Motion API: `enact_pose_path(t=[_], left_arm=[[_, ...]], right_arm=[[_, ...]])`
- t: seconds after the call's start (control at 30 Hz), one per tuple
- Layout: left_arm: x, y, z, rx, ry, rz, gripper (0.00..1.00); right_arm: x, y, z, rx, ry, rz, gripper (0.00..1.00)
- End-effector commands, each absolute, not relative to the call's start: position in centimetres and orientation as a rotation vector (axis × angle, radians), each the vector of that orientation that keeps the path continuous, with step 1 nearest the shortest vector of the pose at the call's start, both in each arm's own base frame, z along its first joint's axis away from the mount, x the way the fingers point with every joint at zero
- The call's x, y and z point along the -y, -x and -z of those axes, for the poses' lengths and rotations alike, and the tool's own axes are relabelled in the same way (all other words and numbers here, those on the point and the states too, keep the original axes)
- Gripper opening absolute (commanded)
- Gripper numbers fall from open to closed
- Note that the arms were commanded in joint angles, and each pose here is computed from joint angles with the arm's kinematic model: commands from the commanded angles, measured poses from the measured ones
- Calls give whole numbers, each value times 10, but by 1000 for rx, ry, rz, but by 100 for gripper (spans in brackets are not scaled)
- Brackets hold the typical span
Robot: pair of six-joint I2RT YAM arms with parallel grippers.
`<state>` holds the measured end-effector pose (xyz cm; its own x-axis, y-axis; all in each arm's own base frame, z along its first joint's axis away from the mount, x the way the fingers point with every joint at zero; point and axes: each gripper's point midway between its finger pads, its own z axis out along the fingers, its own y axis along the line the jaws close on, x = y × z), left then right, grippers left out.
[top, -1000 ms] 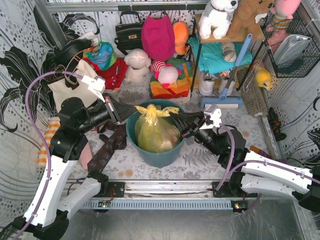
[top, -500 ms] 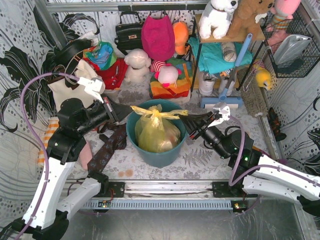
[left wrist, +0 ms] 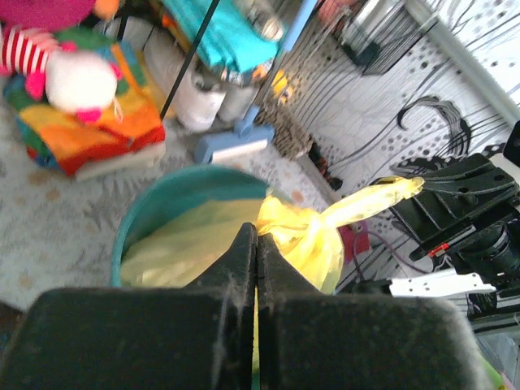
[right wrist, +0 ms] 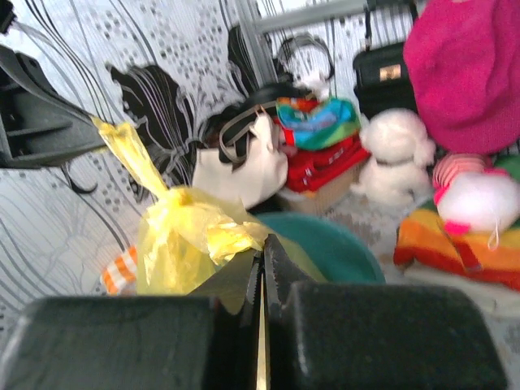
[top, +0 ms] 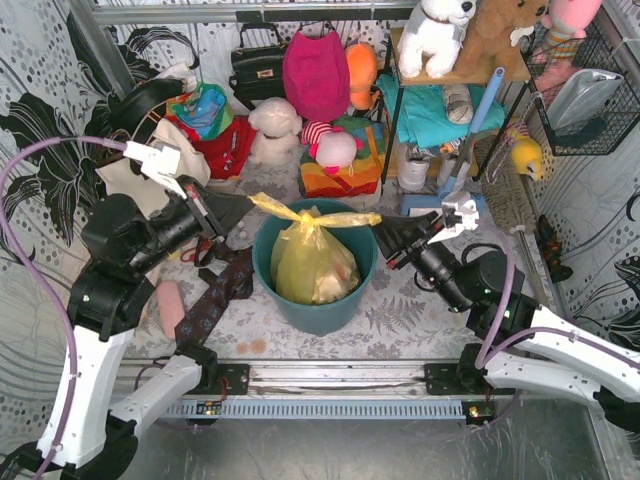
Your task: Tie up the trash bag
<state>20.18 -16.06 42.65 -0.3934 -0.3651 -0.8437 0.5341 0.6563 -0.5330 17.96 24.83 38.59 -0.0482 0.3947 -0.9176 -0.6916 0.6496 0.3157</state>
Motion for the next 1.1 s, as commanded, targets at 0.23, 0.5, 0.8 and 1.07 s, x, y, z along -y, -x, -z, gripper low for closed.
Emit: enact_pose_path(t=[0.23,0.5,0.8,1.07], left_arm=[[163,-218,-500,-1550,-229,916,0],[149,-223,-420,-1714,-116,840,0],[143,-221,-416,-1716,-103,810,0],[151,-217,-459,-1656,-172,851,0]], right_arm=[[-225,-198,-483,-1242,141,-788,0],[-185,-208,-404,-1416,-11,-660,0],[-175,-209,-401,-1412,-41,-632,0],[-210,-206,-446,-1371,131,-673,0]])
